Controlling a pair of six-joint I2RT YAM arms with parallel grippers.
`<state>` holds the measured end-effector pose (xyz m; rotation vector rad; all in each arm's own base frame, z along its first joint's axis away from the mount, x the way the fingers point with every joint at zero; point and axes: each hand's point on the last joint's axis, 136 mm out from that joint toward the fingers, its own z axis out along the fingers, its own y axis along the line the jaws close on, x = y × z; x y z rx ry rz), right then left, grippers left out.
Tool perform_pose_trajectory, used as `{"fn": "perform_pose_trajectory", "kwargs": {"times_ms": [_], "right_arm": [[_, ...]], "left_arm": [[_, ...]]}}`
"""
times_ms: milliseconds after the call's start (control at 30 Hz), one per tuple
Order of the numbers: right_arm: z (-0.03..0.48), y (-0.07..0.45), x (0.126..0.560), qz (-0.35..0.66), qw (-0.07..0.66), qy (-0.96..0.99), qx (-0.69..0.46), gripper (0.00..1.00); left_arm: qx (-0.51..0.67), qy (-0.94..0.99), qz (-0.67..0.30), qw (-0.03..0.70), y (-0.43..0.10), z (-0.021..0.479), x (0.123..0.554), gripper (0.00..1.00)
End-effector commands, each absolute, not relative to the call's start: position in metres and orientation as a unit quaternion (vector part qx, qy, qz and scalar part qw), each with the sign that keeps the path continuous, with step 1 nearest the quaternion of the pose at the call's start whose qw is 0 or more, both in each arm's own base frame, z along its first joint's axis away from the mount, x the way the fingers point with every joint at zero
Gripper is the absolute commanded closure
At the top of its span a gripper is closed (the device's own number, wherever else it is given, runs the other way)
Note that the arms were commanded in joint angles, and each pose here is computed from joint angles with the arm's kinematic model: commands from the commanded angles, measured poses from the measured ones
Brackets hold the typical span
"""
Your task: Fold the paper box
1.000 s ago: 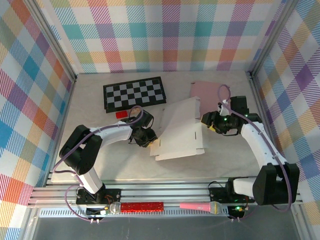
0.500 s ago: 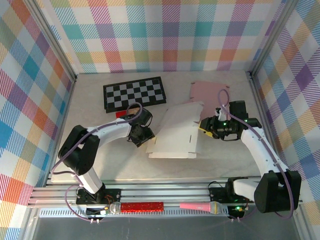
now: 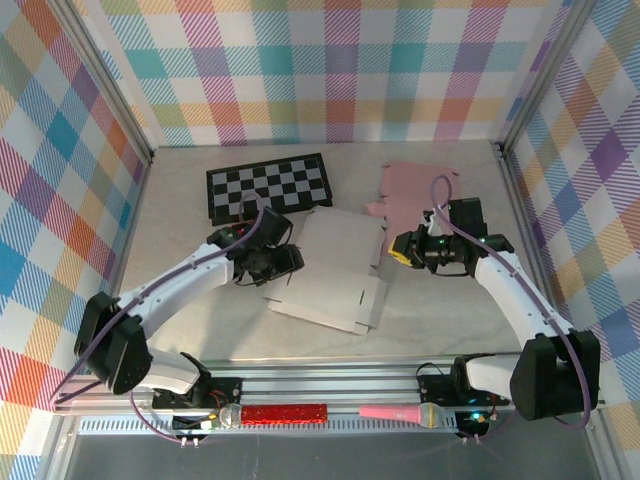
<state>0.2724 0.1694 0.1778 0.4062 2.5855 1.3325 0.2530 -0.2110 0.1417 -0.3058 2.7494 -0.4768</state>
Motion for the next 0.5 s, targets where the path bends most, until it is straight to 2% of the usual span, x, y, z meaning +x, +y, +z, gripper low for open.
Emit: {"fn": "perform_pose_trajectory", "kwargs": {"times_ms": [0,67,167,233,300,467], "right_arm": [[0.194,0.178,0.281,0.463,0.114,0.869,0.133,0.82],[0.187,0.171,0.281,0.437,0.115,0.881,0.138,0.81],[0.165,0.161,0.282,0.394,0.115,0.901,0.139,0.72],[0.144,0.157,0.285,0.368,0.106,0.914,0.132,0.62],[0.127,0.158,0.294,0.363,0.100,0.918,0.121,0.54],[0.095,0.164,0.326,0.366,0.103,0.918,0.114,0.43]], "left_arm": [[0.024,0.959,-0.187,0.211,-0.239,0.177,0.222,0.33],[0.072,0.960,-0.152,0.226,-0.236,0.173,0.208,0.34],[0.027,0.979,-0.060,0.195,-0.199,0.144,0.206,0.35],[-0.014,0.982,-0.044,0.183,-0.188,0.136,0.211,0.35],[-0.071,0.979,-0.065,0.180,-0.182,0.132,0.219,0.37],[-0.188,0.956,-0.150,0.169,-0.181,0.115,0.235,0.39]]}}
